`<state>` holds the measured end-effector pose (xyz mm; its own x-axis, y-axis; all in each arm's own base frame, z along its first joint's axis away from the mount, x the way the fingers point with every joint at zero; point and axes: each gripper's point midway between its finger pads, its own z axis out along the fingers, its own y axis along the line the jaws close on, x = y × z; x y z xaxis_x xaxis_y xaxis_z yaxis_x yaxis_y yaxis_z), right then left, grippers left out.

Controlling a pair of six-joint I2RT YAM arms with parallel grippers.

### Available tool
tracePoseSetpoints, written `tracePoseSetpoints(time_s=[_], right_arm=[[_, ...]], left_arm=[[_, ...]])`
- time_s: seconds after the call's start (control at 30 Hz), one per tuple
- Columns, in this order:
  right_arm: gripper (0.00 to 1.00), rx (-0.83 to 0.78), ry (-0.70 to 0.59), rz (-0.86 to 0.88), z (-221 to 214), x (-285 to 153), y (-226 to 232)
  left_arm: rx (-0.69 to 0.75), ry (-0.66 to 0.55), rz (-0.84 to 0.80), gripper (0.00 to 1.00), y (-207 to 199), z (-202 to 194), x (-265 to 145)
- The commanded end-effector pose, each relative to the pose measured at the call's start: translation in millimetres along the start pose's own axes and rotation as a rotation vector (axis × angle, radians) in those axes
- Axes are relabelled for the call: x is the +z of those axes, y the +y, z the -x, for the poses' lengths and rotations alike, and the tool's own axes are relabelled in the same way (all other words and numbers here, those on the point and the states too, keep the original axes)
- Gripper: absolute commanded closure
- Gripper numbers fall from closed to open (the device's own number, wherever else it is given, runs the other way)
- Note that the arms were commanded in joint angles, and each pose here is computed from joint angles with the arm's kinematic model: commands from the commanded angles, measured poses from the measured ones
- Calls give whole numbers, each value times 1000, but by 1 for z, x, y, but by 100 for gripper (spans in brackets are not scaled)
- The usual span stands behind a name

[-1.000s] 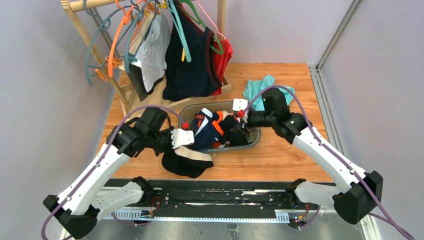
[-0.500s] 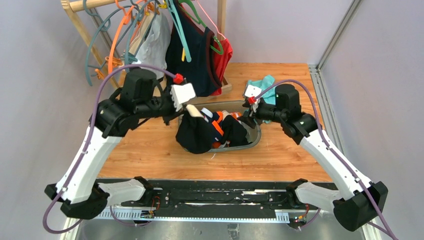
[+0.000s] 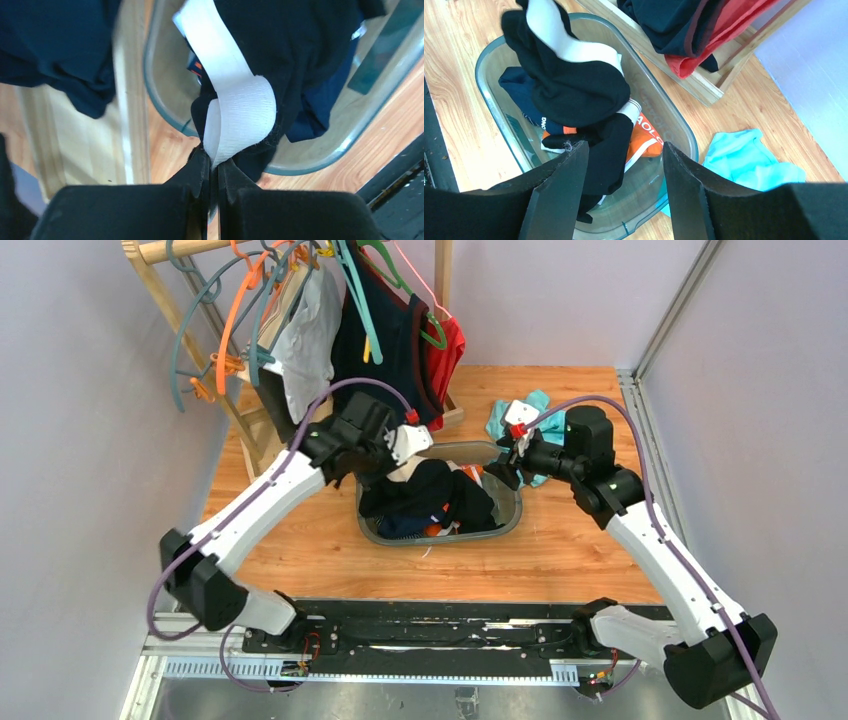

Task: Remove the underwear clipped to the hanger
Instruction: Place the underwear in the bin.

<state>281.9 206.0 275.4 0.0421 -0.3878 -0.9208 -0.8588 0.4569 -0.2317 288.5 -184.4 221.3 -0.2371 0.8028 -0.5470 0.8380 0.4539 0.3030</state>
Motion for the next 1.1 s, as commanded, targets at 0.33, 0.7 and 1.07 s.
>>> tracePoseSetpoints(time_s=[0.33, 0.7, 1.07], right_arm=[[42, 22, -48, -27, 3, -11, -10], [42, 19, -64, -12, 5, -13, -7], [42, 12, -68, -3, 6, -14, -5]], left_arm=[[-32, 220, -188, 90, -70, -45, 150], [20, 227, -135, 71, -66, -66, 139], [-16, 13, 32, 28, -11, -28, 48]])
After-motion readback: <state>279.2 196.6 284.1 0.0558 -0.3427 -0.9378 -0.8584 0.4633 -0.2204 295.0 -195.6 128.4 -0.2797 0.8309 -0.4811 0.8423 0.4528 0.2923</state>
